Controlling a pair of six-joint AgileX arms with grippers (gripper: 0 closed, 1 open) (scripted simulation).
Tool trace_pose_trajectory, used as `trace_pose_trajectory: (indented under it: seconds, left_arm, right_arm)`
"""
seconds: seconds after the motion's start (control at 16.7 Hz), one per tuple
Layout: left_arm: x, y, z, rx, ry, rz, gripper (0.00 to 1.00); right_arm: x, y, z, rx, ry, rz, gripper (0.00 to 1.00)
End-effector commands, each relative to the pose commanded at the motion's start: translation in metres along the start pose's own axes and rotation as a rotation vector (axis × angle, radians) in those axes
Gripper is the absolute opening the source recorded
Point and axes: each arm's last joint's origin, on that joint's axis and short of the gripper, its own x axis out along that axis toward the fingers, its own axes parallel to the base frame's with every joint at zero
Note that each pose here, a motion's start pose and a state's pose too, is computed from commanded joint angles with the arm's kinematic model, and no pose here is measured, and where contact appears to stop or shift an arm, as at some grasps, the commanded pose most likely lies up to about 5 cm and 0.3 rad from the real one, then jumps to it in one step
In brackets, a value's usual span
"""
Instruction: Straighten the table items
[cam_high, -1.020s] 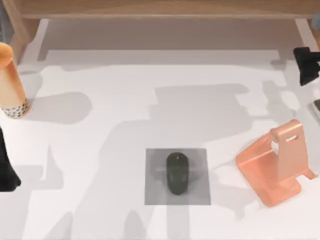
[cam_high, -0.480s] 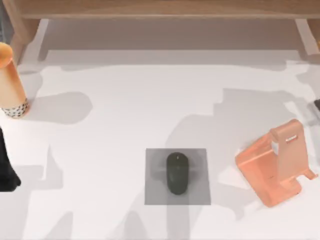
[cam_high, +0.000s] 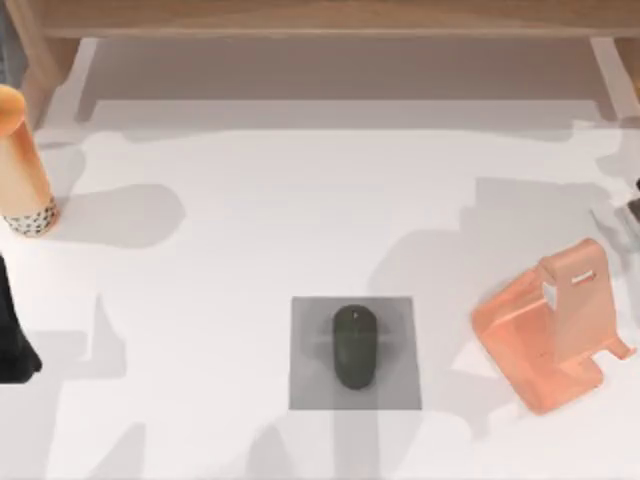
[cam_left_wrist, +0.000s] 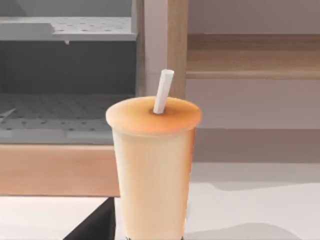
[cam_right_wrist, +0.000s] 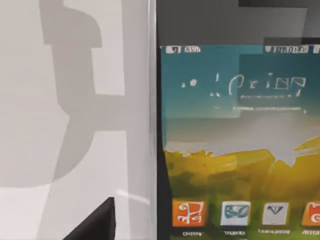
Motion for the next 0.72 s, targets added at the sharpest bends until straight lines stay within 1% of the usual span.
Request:
trace_pose_trajectory:
  seconds: [0.24,0.48,0.72]
  left_arm:
    - [0.0,0.0,0.0,0.0,0.0,0.0,1.0]
    - [0.0,0.0,0.0,0.0,0.0,0.0,1.0]
    - [0.0,0.0,0.0,0.0,0.0,0.0,1.0]
  right_arm:
    - [0.036,0.0,-0.001,0.0,-0.001,0.0,1.0]
    - [0.039,0.0,-0.002,0.0,0.001,0.0,1.0]
    - [0.039,0.0,-0.002,0.0,0.001,0.0,0.7]
